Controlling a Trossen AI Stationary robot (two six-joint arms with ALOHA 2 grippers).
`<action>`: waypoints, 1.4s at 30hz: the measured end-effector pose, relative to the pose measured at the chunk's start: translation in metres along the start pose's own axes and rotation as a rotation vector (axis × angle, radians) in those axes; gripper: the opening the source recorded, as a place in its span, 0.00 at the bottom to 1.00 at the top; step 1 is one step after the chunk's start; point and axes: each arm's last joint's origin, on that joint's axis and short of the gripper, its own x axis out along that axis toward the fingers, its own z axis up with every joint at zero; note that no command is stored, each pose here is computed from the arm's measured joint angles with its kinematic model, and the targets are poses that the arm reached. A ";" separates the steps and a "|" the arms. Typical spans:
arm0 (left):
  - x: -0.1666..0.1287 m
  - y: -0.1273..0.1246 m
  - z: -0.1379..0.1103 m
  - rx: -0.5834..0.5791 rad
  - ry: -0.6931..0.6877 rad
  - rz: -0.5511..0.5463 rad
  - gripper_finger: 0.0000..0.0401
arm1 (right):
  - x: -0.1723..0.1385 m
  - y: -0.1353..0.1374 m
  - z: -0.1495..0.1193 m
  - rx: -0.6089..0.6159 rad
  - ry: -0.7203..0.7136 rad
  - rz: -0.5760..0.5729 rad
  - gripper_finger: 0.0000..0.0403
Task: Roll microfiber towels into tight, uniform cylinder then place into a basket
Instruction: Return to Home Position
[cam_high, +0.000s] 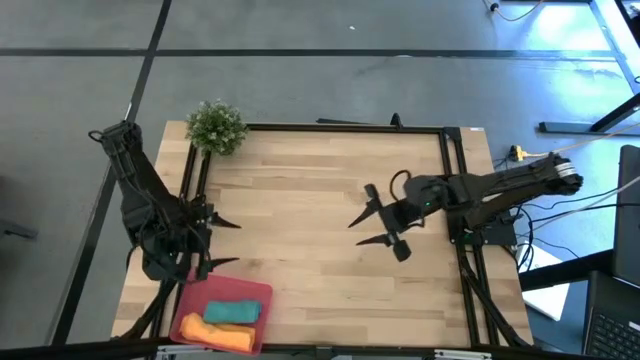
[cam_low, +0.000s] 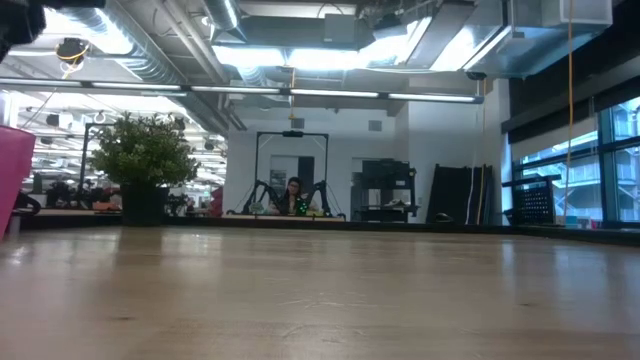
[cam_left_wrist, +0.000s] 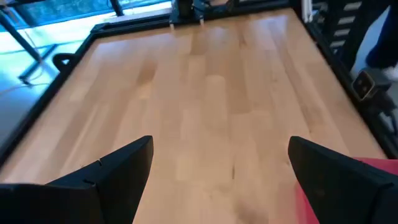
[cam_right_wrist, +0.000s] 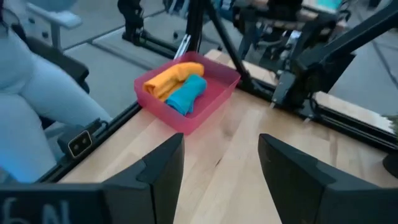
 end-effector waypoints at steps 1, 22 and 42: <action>0.001 0.002 -0.005 -0.017 -0.013 -0.005 0.90 | -0.004 0.000 -0.004 0.006 -0.010 -0.007 0.51; 0.026 0.044 -0.057 -0.078 -0.421 -0.216 0.90 | -0.080 0.031 -0.089 0.108 -0.294 -0.195 0.51; 0.070 0.066 -0.106 -0.075 -0.360 -0.192 0.90 | -0.089 0.052 -0.165 0.220 -0.305 -0.203 0.51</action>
